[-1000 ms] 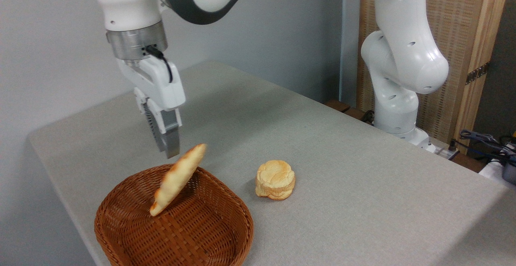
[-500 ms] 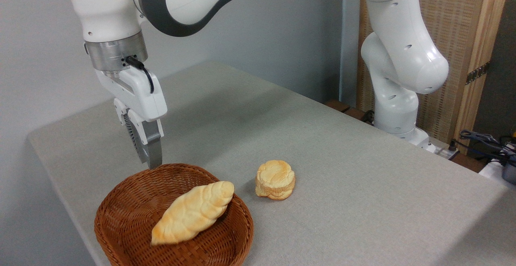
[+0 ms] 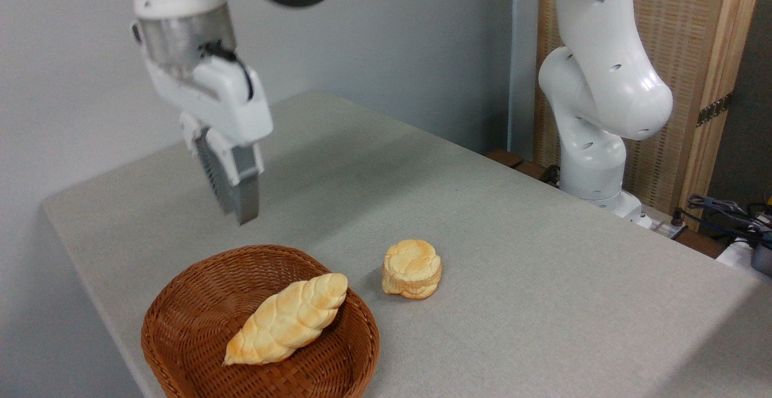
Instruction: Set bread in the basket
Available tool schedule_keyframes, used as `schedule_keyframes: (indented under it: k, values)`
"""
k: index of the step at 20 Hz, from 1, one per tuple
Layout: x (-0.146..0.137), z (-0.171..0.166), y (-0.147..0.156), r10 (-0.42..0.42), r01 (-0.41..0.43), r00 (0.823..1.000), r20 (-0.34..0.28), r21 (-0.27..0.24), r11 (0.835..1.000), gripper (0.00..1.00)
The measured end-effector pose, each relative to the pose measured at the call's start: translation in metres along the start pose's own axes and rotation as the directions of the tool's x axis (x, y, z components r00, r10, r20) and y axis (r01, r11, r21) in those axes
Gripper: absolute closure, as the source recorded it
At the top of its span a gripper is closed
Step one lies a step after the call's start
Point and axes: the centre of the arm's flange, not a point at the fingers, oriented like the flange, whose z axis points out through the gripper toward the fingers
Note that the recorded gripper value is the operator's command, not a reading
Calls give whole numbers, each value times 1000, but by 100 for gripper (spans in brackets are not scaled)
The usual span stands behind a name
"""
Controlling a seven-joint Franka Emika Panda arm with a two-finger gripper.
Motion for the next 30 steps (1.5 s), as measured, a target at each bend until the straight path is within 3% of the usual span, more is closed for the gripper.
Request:
schedule_keyframes:
  k: [3,7,14,30]
  values:
    - [-26,-22,5,27,-27,1000,-7,-26,999,0]
    - [-46,-15,19,67,-66,998,8,-49,997,0]
    - [-51,-2,27,129,-127,991,18,-62,990,0]
    - [-67,-31,17,99,-100,995,-14,-29,995,0]
